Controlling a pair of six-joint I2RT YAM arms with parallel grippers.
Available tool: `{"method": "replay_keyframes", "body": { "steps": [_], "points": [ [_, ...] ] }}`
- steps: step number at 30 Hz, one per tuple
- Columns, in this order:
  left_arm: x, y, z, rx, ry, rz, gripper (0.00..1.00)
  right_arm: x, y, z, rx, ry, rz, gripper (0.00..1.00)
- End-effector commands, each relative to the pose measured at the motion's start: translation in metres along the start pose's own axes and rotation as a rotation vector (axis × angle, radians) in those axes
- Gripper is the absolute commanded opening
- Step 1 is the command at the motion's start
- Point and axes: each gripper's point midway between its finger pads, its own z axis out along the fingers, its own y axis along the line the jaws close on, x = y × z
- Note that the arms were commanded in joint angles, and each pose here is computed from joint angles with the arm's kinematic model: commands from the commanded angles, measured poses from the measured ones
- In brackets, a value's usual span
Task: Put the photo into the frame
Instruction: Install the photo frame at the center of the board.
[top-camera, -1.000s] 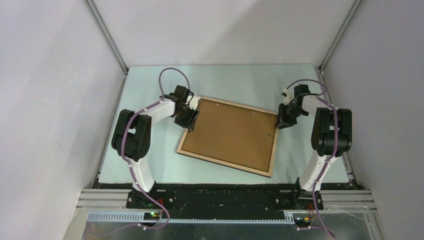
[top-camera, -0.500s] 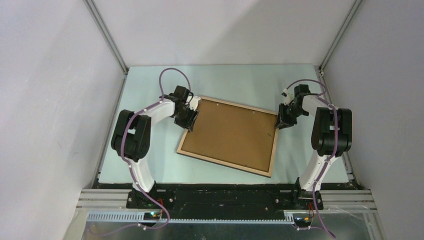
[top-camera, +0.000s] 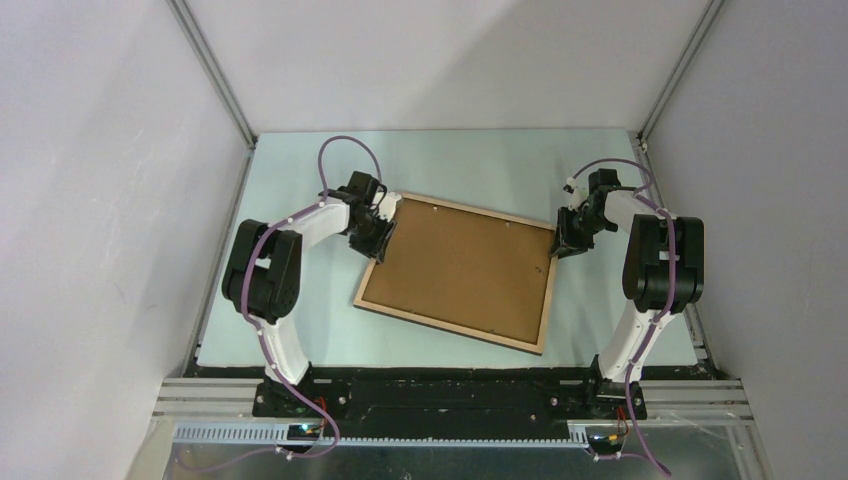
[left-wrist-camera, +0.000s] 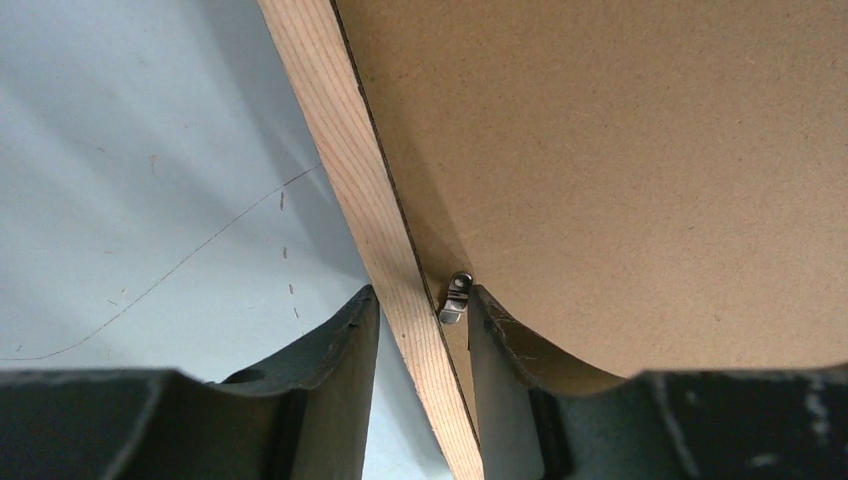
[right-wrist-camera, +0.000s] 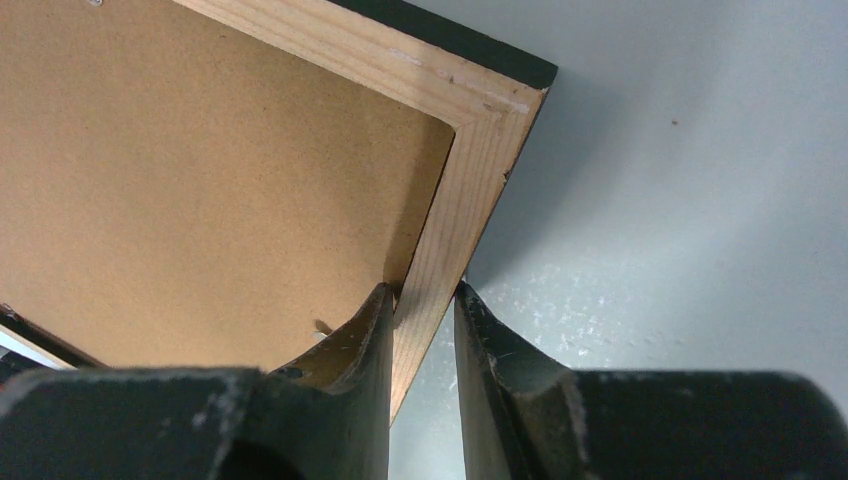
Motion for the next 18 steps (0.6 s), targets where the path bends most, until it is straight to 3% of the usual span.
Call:
{"method": "replay_keyframes", "body": {
  "steps": [1,18],
  "points": [
    [-0.0019,0.0071,-0.0123,-0.030,-0.022,0.029,0.41,-0.0128,-0.0045,0.0067,-0.001,-0.032,-0.053,0.12],
    [-0.0059,0.0051,-0.0096,-0.012,-0.027,0.038,0.30,-0.0121,-0.0046,0.0084,-0.002,-0.028,-0.054,0.12]
  ]
}}
